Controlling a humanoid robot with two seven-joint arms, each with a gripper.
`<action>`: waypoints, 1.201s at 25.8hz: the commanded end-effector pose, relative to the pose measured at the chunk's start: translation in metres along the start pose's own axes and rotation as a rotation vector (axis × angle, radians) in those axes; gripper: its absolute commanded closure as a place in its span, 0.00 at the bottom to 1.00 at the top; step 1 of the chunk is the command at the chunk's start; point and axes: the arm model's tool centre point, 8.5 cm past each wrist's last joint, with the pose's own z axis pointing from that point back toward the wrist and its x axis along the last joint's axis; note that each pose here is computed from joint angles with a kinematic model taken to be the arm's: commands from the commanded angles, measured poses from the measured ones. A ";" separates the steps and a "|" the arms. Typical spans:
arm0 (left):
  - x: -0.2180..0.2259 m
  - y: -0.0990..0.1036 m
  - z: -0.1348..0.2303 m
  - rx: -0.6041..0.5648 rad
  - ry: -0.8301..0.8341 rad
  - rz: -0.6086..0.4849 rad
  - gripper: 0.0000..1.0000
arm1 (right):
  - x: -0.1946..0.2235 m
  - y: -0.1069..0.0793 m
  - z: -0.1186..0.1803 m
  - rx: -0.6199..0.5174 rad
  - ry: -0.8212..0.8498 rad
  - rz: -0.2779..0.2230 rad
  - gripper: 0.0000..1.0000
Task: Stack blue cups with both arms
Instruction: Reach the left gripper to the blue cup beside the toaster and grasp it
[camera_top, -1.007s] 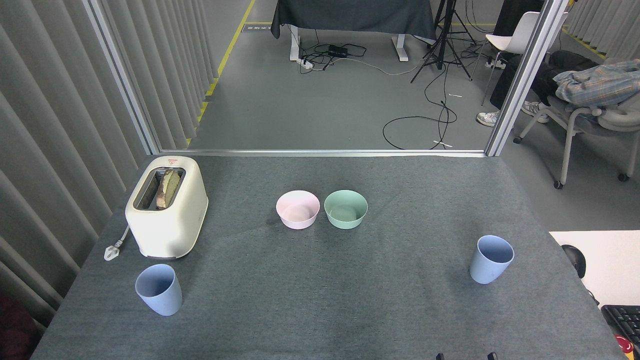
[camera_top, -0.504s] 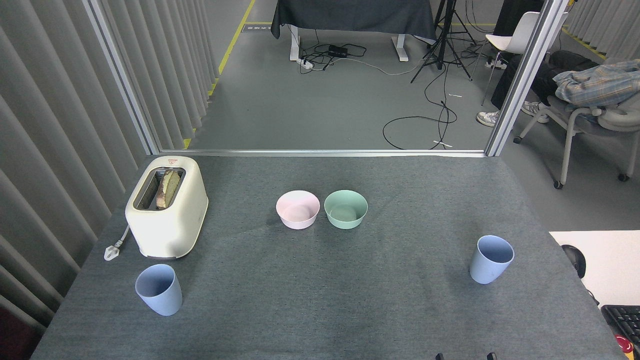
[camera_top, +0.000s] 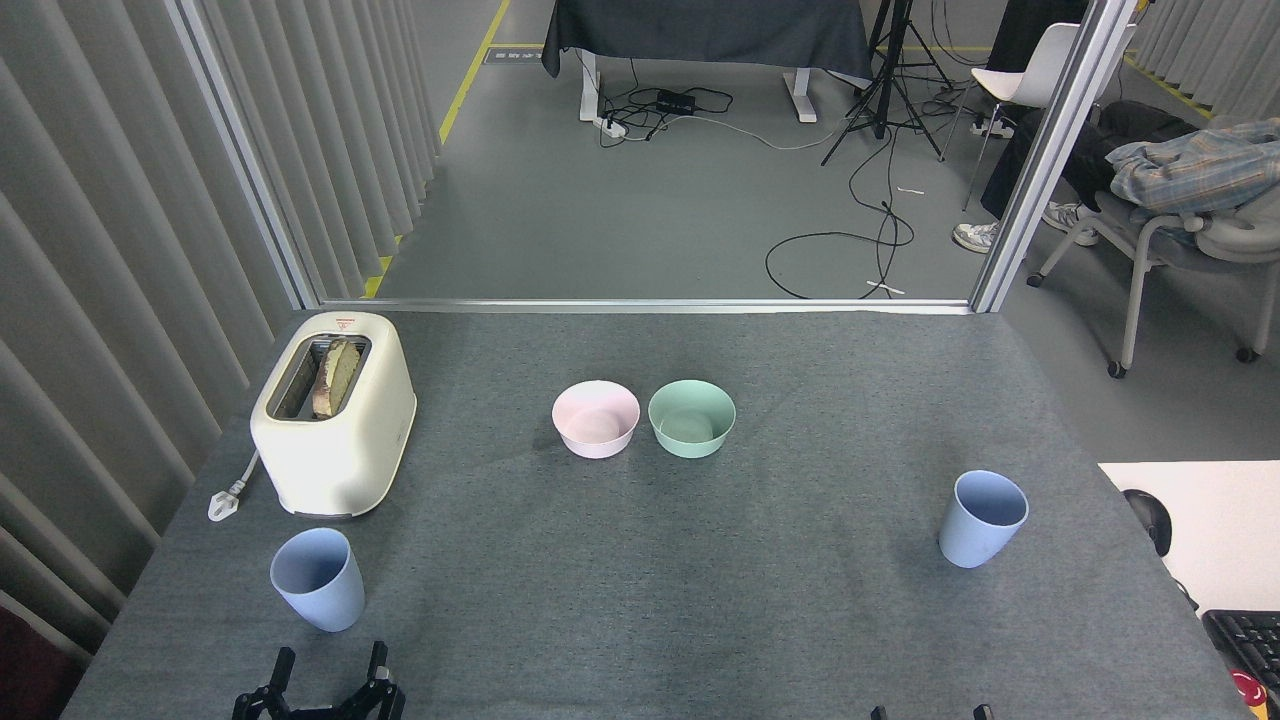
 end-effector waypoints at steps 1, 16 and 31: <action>-0.002 0.000 -0.018 0.005 0.009 0.001 0.00 | 0.001 0.000 0.000 0.002 -0.003 0.000 0.00; -0.025 -0.001 -0.068 -0.023 0.075 -0.029 0.00 | 0.001 0.004 -0.001 0.011 0.001 -0.002 0.00; -0.022 0.003 -0.090 -0.016 0.064 -0.038 0.59 | 0.003 0.007 -0.004 0.015 0.005 -0.011 0.00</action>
